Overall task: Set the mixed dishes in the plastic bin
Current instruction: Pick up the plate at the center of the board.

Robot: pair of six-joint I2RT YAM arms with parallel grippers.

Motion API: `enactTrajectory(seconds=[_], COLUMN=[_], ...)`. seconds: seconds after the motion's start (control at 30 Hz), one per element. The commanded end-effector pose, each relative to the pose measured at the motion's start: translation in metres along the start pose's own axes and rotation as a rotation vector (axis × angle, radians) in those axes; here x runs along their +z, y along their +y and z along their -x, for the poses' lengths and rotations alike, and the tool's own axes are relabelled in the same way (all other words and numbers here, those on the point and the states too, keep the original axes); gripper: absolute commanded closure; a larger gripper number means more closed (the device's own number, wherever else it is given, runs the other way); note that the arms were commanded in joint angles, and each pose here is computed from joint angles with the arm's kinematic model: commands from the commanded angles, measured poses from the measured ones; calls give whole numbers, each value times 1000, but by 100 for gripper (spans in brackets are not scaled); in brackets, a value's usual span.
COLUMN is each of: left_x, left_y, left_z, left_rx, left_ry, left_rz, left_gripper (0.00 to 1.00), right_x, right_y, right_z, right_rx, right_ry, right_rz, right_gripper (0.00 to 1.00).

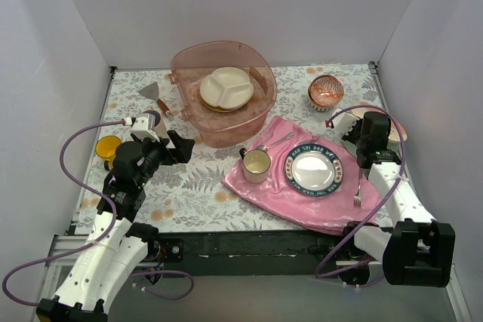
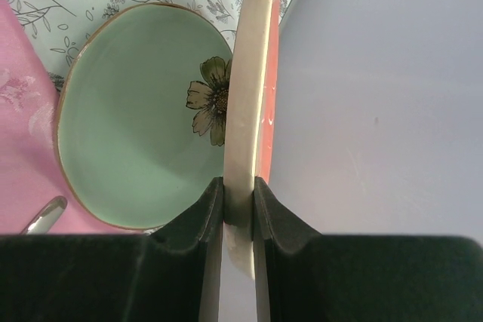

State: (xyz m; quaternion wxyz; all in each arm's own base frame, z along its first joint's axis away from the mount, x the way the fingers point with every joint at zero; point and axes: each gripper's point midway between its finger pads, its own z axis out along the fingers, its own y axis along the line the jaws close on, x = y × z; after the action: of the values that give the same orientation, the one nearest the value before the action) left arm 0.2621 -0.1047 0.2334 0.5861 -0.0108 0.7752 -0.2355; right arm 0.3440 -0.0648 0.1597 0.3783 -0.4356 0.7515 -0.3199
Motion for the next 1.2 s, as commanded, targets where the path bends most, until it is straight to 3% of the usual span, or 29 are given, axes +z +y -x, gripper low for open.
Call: enactTrajectory(seconds=[0.0, 0.3, 0.73, 1.17], left_x=[1, 2, -4, 16], left_y=[0, -18, -103, -149], left_z=[1, -6, -25, -25], left_rx=[9, -69, -665, -1030], left_ry=[-6, 36, 309, 420], left_rz=[-5, -91, -490, -420], left_gripper=[2, 2, 2, 2], right_x=[-30, -52, -102, -146], right_y=[-71, -63, -49, -27], right_z=[33, 44, 76, 120], right_rx=[9, 4, -14, -77], right_ry=[-114, -188, -388, -624], right_rz=[-192, -121, 3, 142], right_gripper=[99, 99, 99, 99])
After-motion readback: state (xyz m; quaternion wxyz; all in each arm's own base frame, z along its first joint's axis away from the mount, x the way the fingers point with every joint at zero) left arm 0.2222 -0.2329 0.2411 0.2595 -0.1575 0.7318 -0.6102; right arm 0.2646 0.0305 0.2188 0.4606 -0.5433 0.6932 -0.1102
